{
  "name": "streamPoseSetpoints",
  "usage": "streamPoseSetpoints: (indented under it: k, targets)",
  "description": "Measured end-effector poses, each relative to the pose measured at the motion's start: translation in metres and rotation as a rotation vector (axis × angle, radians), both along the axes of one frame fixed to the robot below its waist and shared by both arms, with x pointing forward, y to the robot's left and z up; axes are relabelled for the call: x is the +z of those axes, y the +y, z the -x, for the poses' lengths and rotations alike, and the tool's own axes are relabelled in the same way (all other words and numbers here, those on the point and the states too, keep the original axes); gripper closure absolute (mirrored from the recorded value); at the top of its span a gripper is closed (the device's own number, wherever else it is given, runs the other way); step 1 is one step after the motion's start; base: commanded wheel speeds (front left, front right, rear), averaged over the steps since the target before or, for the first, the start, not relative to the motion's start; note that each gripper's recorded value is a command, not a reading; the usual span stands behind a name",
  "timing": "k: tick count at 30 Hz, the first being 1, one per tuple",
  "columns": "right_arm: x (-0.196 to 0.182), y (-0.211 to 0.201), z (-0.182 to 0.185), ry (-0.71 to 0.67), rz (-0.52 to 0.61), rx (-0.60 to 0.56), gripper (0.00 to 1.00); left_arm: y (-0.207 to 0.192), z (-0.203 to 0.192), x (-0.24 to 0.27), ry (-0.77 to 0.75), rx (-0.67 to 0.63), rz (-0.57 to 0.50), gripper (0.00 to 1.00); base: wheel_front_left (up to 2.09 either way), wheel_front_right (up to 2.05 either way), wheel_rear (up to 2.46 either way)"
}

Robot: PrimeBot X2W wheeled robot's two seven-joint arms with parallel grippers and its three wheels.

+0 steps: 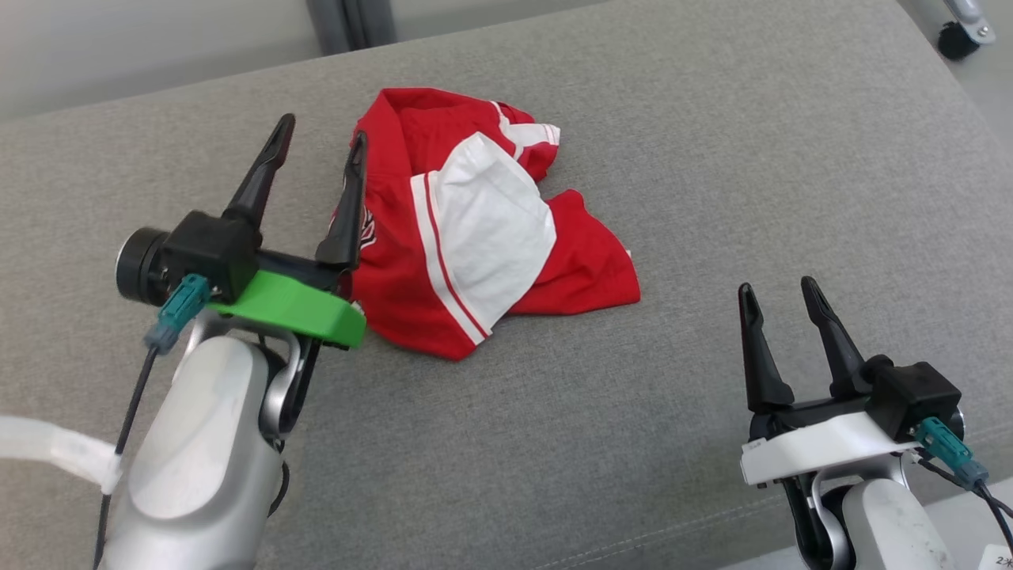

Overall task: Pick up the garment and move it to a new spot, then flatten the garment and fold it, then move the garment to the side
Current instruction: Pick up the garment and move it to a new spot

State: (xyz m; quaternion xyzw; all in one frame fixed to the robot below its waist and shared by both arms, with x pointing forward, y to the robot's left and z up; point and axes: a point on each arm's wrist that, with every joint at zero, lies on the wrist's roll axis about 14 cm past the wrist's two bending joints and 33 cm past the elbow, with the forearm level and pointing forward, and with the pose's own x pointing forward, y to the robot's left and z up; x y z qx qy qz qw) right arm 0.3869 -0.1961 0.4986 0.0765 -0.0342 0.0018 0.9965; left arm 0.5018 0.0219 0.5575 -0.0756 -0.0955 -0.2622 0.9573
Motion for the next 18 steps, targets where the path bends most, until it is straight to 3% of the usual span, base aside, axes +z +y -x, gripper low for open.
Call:
streamPoseSetpoints:
  k: [18]
  targets:
    - [0.022, 0.049, -0.007, -0.074, 0.025, 0.16, 0.0, 0.171, 0.081, -0.005, 0.001, 0.458, -0.019, 0.0, 0.0, 0.0, 0.0]
